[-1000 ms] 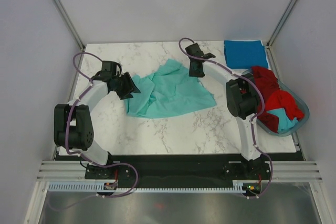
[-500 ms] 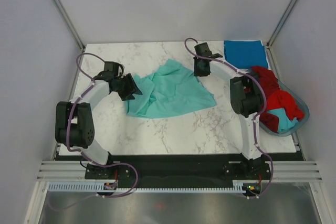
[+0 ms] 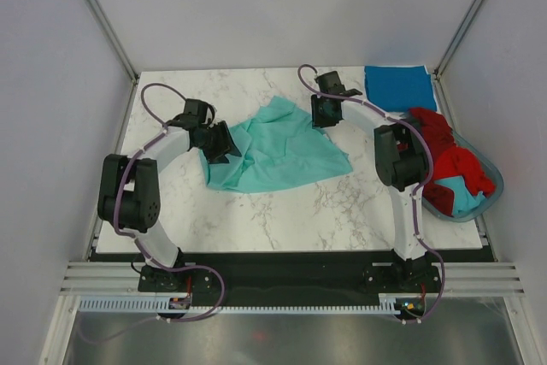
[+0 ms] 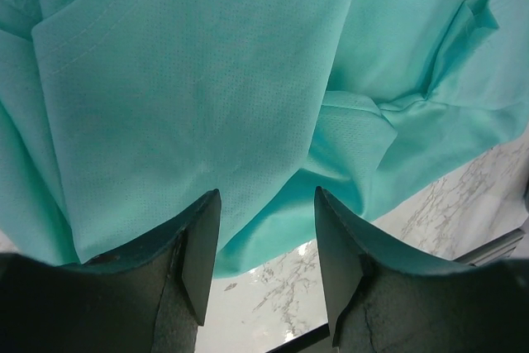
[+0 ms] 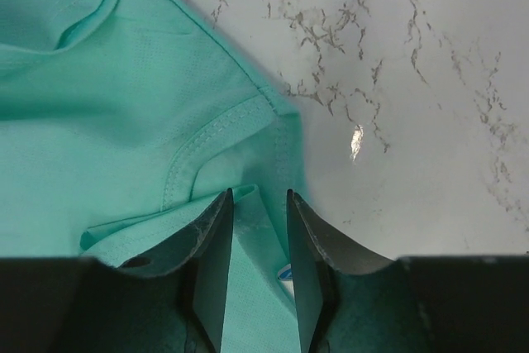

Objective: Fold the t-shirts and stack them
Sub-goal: Flatten the tshirt out

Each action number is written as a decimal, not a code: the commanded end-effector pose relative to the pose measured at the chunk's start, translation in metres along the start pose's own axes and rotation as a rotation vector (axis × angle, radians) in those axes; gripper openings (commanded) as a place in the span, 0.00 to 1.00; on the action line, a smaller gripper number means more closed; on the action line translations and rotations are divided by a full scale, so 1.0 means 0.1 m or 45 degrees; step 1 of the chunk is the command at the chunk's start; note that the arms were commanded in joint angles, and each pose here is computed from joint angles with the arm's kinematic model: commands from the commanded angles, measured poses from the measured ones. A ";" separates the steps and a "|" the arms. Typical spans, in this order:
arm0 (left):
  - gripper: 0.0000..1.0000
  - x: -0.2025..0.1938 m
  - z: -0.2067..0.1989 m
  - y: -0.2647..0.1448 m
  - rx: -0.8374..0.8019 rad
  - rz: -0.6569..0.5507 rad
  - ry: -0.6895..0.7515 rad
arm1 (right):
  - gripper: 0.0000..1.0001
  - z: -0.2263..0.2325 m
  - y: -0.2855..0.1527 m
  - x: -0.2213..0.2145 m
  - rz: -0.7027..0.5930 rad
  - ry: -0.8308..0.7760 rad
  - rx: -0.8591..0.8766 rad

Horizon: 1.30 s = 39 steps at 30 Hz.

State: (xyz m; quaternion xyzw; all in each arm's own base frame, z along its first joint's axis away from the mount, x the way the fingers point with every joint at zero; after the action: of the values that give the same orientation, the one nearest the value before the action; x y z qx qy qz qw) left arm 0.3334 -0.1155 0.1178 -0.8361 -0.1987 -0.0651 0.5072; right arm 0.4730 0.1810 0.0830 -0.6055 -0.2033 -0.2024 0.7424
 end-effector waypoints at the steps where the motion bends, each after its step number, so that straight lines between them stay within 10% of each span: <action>1: 0.57 0.09 -0.02 0.05 0.016 -0.025 0.059 | 0.41 0.09 -0.17 0.16 -0.056 -0.056 0.094; 16: 0.64 0.05 0.01 0.25 0.089 0.010 0.118 | 0.45 -0.01 -0.18 0.01 0.026 -0.279 0.120; 20: 0.52 0.09 0.02 0.28 0.109 0.004 0.124 | 0.46 0.01 -0.30 0.11 -0.022 -0.285 0.115; 21: 0.32 0.12 0.02 0.25 0.130 -0.023 0.123 | 0.47 0.01 -0.33 0.14 -0.036 -0.283 0.116; 24: 0.15 0.17 -0.02 0.13 0.136 -0.082 0.117 | 0.55 0.03 -0.39 0.19 -0.076 -0.308 0.128; 39: 0.13 0.16 -0.10 0.02 0.088 -0.098 0.090 | 0.51 -0.09 -0.36 0.09 -0.143 -0.607 0.095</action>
State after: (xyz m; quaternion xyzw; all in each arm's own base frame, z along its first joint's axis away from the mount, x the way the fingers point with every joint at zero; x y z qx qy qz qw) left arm 0.3427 -0.1183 0.1116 -0.8044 -0.1982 -0.0921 0.5524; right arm 0.4534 0.1638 0.1087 -0.5974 -0.3809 -0.0849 0.7005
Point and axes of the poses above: each gripper's point midway between its finger pads, its own y axis out along the fingers, its own z axis along the line the jaws close on, x = y × z, the point moved 6 cm from there along -y, back along the fingers, and after that the axes turned 4 degrees about y, right-handed, at the moved point
